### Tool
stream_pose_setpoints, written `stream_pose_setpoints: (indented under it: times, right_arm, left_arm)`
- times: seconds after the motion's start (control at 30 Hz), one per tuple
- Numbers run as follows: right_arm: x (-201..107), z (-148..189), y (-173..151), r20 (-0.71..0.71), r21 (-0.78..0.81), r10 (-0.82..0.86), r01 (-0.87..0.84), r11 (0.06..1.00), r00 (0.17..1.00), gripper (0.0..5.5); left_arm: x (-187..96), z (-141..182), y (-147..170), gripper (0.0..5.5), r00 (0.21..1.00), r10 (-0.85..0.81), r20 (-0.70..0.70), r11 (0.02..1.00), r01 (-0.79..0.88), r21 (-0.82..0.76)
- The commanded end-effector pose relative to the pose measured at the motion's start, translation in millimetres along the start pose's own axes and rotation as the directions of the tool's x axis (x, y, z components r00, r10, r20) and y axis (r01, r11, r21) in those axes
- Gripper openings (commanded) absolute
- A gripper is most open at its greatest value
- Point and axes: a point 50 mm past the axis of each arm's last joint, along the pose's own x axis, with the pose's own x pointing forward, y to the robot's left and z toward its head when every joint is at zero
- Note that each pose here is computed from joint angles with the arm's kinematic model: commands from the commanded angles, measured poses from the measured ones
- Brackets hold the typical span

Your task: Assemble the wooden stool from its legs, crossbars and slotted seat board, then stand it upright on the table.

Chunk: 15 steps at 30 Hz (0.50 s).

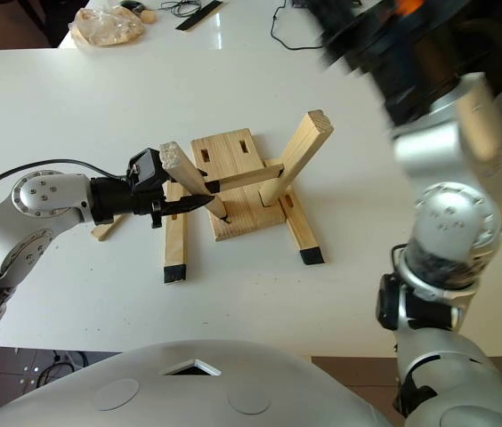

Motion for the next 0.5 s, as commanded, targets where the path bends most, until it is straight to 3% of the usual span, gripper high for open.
stream_pose_setpoints:
  times: [0.03,0.13,0.27,0.33,0.4,0.5]
  right_arm:
    - [-35,-48,-79,-0.250,-0.476,-0.440,0.287,0.832,0.862,3.81]
    - [-56,-83,-74,-0.352,-0.588,-0.471,0.200,0.784,0.809,3.81]
    - [-54,-125,-9,-0.462,-0.557,-0.269,-0.041,0.829,0.845,3.81]
    - [-42,-133,44,-0.478,-0.460,-0.058,-0.193,0.867,0.877,3.81]
    - [-25,-123,103,-0.405,-0.252,0.183,-0.302,0.920,0.896,3.81]
    - [-14,-102,147,-0.318,-0.082,0.393,-0.439,0.895,0.863,3.81]
  left_arm:
    - [-7,-65,-11,2.03,0.947,-0.002,-0.320,0.980,-0.061,-0.187]
    - [-6,-59,-5,2.03,0.949,0.000,-0.314,0.983,-0.058,-0.175]
    - [-5,-54,0,2.03,0.952,-0.005,-0.307,0.985,-0.049,-0.165]
    - [-2,-50,3,2.03,0.953,-0.008,-0.304,0.986,-0.043,-0.162]
    - [7,-46,4,2.03,0.954,-0.025,-0.299,0.989,-0.020,-0.148]
    - [23,-32,-1,2.03,0.961,-0.081,-0.266,0.992,0.052,-0.117]
